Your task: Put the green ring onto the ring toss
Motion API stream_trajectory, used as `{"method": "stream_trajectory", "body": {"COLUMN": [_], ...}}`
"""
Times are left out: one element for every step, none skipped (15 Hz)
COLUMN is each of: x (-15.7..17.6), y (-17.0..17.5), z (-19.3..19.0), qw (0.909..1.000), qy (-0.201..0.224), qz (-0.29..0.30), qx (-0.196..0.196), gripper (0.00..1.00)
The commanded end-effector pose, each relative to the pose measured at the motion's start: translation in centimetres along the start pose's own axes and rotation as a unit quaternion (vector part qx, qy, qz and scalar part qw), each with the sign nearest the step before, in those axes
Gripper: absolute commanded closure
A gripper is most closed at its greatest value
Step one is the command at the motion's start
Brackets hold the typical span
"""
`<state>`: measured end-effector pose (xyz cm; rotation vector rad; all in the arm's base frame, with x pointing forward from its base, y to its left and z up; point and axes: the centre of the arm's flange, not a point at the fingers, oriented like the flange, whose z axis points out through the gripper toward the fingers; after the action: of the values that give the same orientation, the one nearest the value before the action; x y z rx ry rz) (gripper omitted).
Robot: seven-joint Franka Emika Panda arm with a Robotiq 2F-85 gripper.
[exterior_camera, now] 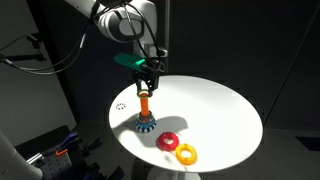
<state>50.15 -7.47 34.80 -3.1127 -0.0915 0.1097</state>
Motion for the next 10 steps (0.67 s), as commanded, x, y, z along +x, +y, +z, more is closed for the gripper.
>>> {"method": "stream_trajectory", "body": {"x": [1.16,1.22,1.25,1.28,1.30,1.31,1.32,1.33,1.33,1.33], "y": [-0.21,-0.24,-0.25,-0.27,-0.28,-0.30,-0.32,-0.34,-0.36,-0.39], "z": [-0.16,-0.08,-0.02,0.04,0.11,0.18,0.25,0.31,0.35,0.39], "qw": [0.9999,0.9999,0.9999,1.0000,1.0000,1.0000,1.0000,1.0000,1.0000,1.0000], "qy": [0.004,0.003,0.001,-0.001,-0.002,-0.003,-0.004,-0.004,-0.005,-0.005], "qz": [0.010,0.010,0.010,0.009,0.008,0.008,0.008,0.007,0.007,0.006], "qx": [-0.003,-0.004,-0.003,-0.002,-0.001,0.000,0.000,0.001,0.001,0.003], "gripper": [0.51,0.51,0.51,0.51,0.51,0.51,0.51,0.51,0.51,0.51]}}
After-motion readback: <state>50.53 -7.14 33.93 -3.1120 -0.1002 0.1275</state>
